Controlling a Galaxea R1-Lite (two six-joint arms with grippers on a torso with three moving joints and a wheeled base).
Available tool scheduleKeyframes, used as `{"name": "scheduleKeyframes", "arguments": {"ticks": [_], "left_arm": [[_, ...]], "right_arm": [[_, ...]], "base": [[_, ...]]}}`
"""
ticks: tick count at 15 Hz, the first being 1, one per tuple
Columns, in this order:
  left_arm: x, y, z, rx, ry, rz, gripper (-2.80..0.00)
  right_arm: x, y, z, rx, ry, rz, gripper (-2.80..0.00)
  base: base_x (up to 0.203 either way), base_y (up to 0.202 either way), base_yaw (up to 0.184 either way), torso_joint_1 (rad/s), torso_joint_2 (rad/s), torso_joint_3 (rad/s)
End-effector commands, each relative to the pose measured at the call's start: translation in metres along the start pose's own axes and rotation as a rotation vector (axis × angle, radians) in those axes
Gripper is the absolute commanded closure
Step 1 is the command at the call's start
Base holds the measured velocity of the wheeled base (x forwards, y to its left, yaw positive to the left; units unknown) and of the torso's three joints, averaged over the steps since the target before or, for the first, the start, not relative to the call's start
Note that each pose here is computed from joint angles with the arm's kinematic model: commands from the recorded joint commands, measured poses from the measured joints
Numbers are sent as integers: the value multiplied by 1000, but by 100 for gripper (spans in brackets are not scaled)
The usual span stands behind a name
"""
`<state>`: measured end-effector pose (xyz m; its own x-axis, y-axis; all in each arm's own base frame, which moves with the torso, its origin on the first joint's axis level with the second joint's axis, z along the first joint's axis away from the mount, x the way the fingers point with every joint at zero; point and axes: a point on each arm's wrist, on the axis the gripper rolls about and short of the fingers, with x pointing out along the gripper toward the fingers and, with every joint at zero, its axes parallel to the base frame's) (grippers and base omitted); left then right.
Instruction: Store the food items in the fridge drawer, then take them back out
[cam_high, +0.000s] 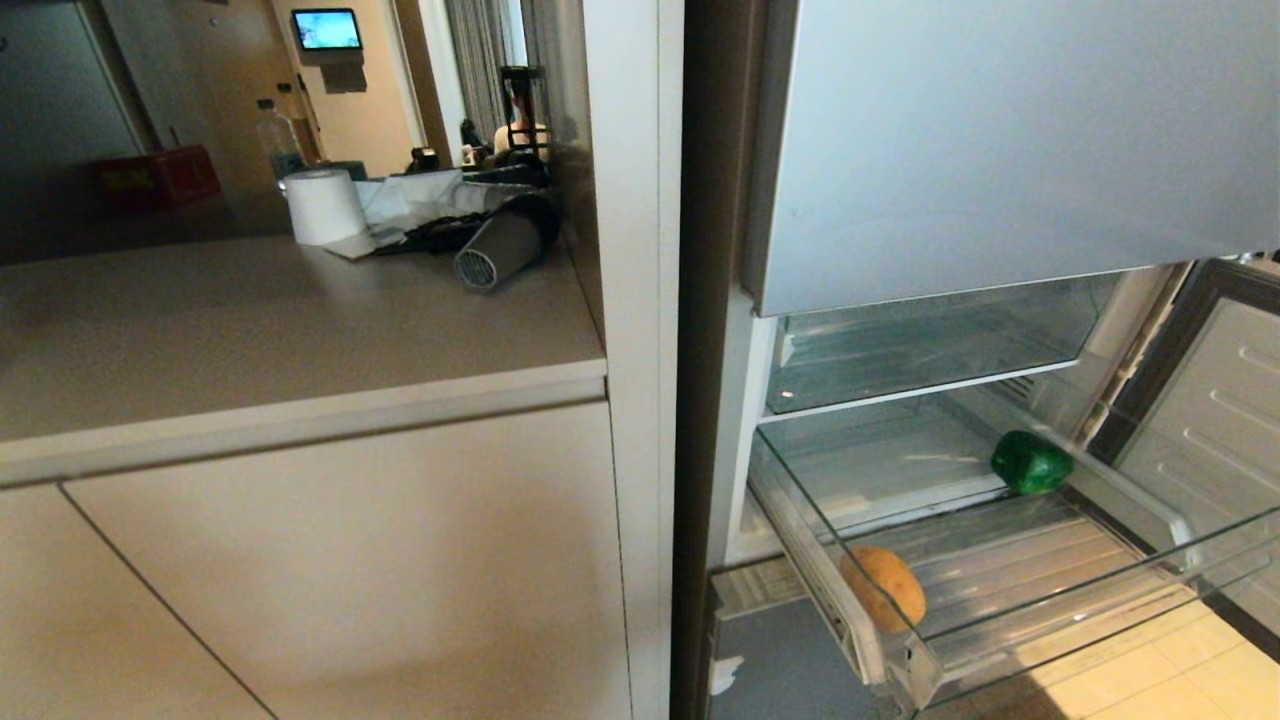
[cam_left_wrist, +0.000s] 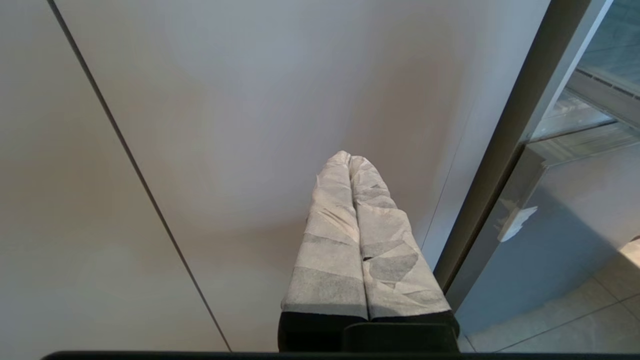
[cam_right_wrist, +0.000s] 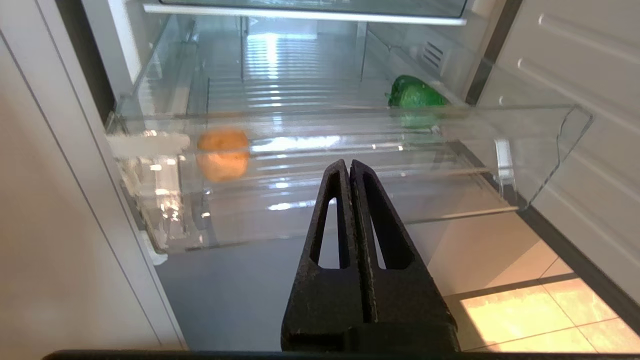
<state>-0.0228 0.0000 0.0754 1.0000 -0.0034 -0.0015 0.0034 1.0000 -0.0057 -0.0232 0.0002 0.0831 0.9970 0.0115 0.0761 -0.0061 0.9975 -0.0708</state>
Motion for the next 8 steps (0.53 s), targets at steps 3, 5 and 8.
{"name": "scheduleKeyframes", "arguments": {"ticks": [3, 5, 8], "left_arm": [[0, 0, 0, 0, 2, 0, 0], [0, 0, 0, 0, 2, 0, 0], [0, 0, 0, 0, 2, 0, 0]], "right_arm": [[2, 1, -9, -2, 30, 3, 0], [2, 1, -9, -6, 31, 7, 0], [2, 1, -9, -38, 31, 8, 0]], "base": [[0, 0, 0, 160, -347, -187], [0, 0, 0, 151, -341, -188], [0, 0, 0, 153, -327, -171]]}}
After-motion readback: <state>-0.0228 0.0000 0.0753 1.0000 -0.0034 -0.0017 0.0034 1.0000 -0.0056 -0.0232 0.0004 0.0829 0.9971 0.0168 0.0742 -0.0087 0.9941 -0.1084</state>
